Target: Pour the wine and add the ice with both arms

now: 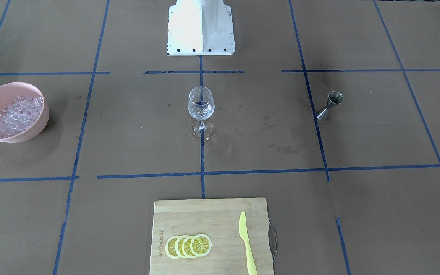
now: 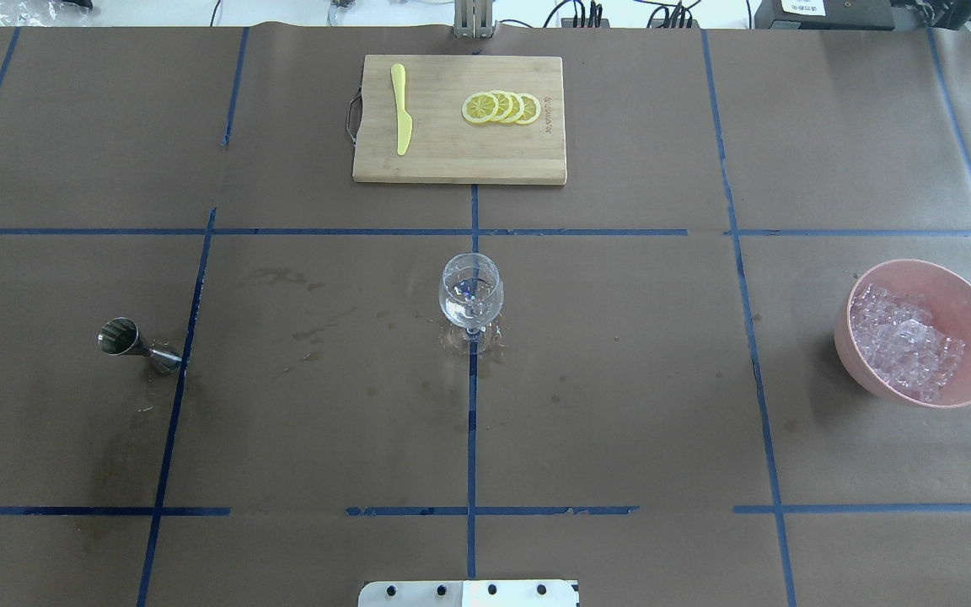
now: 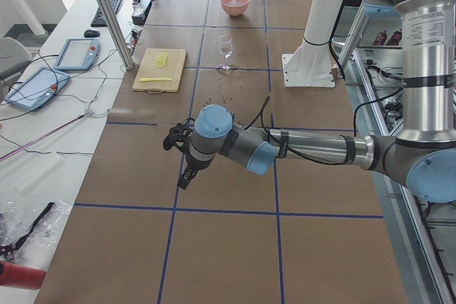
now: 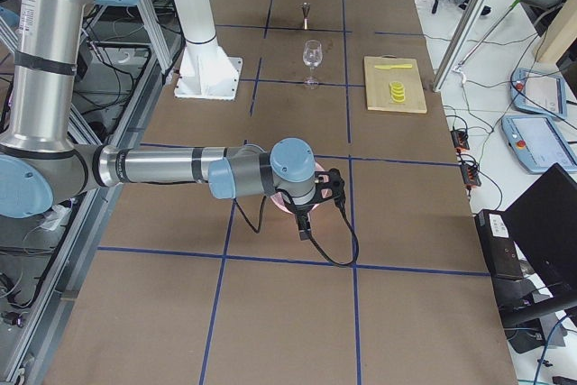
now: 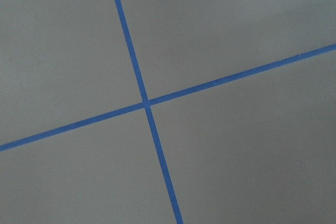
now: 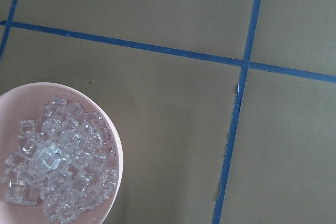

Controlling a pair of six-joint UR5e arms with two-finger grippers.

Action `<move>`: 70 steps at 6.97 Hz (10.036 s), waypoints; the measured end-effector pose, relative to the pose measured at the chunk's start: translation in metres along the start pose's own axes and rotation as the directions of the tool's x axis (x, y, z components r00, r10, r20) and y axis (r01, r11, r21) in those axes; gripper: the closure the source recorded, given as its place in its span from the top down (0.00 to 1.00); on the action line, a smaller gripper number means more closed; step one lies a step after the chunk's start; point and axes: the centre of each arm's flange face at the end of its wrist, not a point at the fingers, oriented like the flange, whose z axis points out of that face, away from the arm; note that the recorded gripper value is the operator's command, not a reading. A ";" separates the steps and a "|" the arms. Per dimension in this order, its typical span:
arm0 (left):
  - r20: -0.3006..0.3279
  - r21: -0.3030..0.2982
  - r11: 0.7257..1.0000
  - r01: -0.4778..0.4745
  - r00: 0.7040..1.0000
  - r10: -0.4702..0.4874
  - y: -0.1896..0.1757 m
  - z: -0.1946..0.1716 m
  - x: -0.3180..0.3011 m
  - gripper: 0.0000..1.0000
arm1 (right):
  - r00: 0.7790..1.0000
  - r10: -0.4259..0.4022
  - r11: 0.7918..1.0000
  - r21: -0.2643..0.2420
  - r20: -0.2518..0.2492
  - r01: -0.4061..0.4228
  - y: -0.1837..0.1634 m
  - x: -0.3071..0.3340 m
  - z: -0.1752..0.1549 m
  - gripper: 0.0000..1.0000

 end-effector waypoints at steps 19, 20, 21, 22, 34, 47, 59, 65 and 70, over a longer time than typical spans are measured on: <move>0.029 0.677 0.716 0.168 0.967 -0.254 0.085 0.146 0.396 1.00 | 1.000 0.002 1.000 0.003 0.005 -0.002 0.002 0.002 -0.001 1.00; 0.028 0.683 0.711 0.169 0.966 -0.256 0.090 0.155 0.406 1.00 | 1.000 0.005 1.000 0.005 0.005 -0.005 0.003 0.003 -0.002 1.00; 0.030 0.684 0.710 0.170 0.965 -0.260 0.094 0.166 0.410 1.00 | 1.000 0.006 1.000 0.004 0.004 -0.006 0.004 0.003 -0.002 1.00; 0.036 0.681 0.712 0.168 0.964 -0.262 0.099 0.175 0.411 1.00 | 1.000 0.007 1.000 0.004 0.004 -0.007 0.004 0.004 -0.001 1.00; 0.014 0.674 0.705 0.219 0.951 -0.309 0.118 0.223 0.410 0.46 | 1.000 0.004 1.000 0.008 0.003 -0.004 0.001 0.003 -0.003 1.00; 0.006 0.716 0.674 0.182 0.964 -0.267 0.091 0.191 0.429 0.00 | 1.000 0.003 1.000 0.009 0.003 -0.003 0.000 0.002 -0.003 1.00; 0.060 0.762 0.646 -0.029 0.998 -0.026 -0.096 0.153 0.622 0.00 | 1.000 0.005 1.000 0.008 0.001 -0.005 -0.001 0.003 -0.003 1.00; 0.278 0.690 0.661 -0.295 0.951 0.135 -0.127 0.146 0.657 0.00 | 1.000 0.015 1.000 -0.001 0.000 -0.015 0.002 0.008 0.001 1.00; 0.498 0.590 0.586 -0.556 0.822 0.278 -0.138 0.138 0.659 0.00 | 1.000 0.029 1.000 -0.010 0.000 -0.029 0.005 0.014 0.005 1.00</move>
